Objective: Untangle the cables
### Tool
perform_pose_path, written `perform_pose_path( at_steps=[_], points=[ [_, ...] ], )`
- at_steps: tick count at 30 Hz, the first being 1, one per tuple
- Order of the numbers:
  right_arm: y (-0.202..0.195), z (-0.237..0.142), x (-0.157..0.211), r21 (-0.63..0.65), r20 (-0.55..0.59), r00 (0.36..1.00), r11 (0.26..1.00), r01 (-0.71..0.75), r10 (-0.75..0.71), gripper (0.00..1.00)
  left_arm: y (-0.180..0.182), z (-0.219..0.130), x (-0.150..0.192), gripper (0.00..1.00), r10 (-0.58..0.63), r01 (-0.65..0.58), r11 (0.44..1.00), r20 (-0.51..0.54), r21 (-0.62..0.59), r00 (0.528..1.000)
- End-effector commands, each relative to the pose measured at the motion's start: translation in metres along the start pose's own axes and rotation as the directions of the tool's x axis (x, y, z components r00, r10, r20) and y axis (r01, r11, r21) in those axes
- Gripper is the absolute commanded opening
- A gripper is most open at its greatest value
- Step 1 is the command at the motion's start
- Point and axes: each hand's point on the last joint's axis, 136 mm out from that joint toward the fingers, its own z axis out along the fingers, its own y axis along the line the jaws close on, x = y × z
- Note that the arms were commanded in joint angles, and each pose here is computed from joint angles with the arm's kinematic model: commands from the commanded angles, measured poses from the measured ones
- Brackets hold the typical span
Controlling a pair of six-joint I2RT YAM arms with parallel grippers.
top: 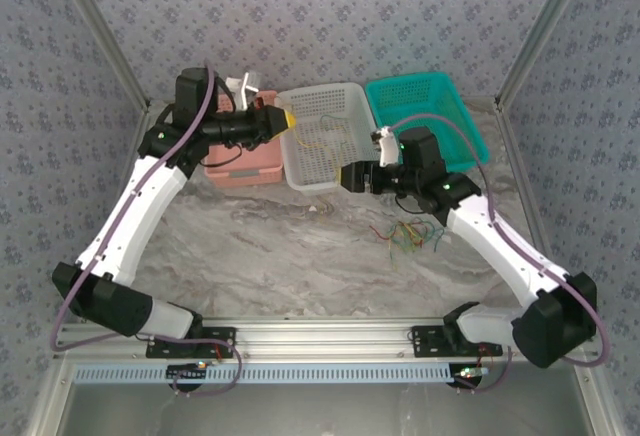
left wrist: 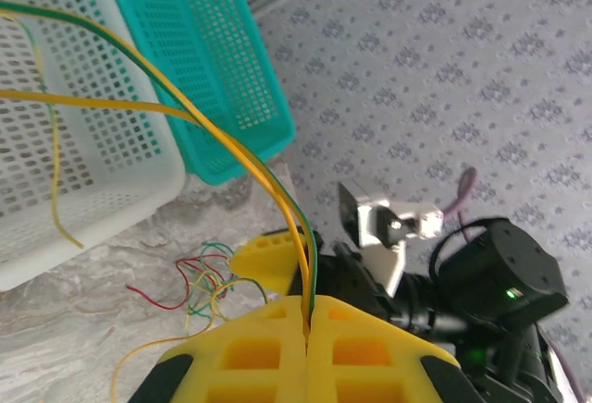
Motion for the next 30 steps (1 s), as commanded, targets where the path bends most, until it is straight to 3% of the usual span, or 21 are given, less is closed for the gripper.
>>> perform_pose_path(
  at_steps=[1,6,11,13,16,17,23,28,30],
  points=[
    [0.021,0.012,-0.006,-0.085,-0.007,0.995,0.992,0.097,-0.098,0.71,-0.022,-0.001,0.002,0.00,0.078,-0.075,0.994,-0.036,0.084,0.996],
    [0.033,0.030,-0.003,-0.109,-0.027,0.994,0.989,0.101,-0.104,0.60,-0.020,0.003,-0.001,0.00,0.077,-0.074,0.994,-0.036,0.081,0.996],
    [0.029,0.042,0.002,-0.083,-0.035,0.996,0.993,0.081,-0.084,0.42,-0.020,0.006,-0.003,0.00,0.080,-0.077,0.993,-0.032,0.084,0.996],
    [0.027,0.042,0.004,-0.071,-0.039,0.996,0.995,0.072,-0.075,0.31,-0.020,0.006,-0.005,0.00,0.081,-0.078,0.993,-0.030,0.086,0.996],
    [0.028,0.041,0.007,-0.068,-0.051,0.996,0.996,0.065,-0.069,0.04,-0.017,0.007,-0.008,0.00,0.082,-0.081,0.994,-0.021,0.077,0.996],
    [0.028,0.039,0.009,-0.068,-0.056,0.996,0.996,0.065,-0.069,0.00,-0.015,0.008,-0.010,0.00,0.082,-0.081,0.994,-0.013,0.070,0.997],
    [0.040,0.024,0.039,-0.074,-0.143,0.986,0.994,0.076,-0.086,0.00,0.008,0.008,-0.042,0.00,0.115,-0.114,0.993,0.088,-0.011,0.990],
    [0.044,0.002,0.046,-0.050,-0.145,0.988,0.998,0.047,-0.054,0.00,0.056,0.020,-0.064,0.34,-0.007,0.025,0.981,0.093,-0.190,0.996],
    [0.045,-0.003,0.044,-0.046,-0.144,0.989,0.998,0.035,-0.042,0.00,0.068,0.024,-0.065,0.39,-0.053,0.074,0.971,0.095,-0.228,0.994]
  ],
)
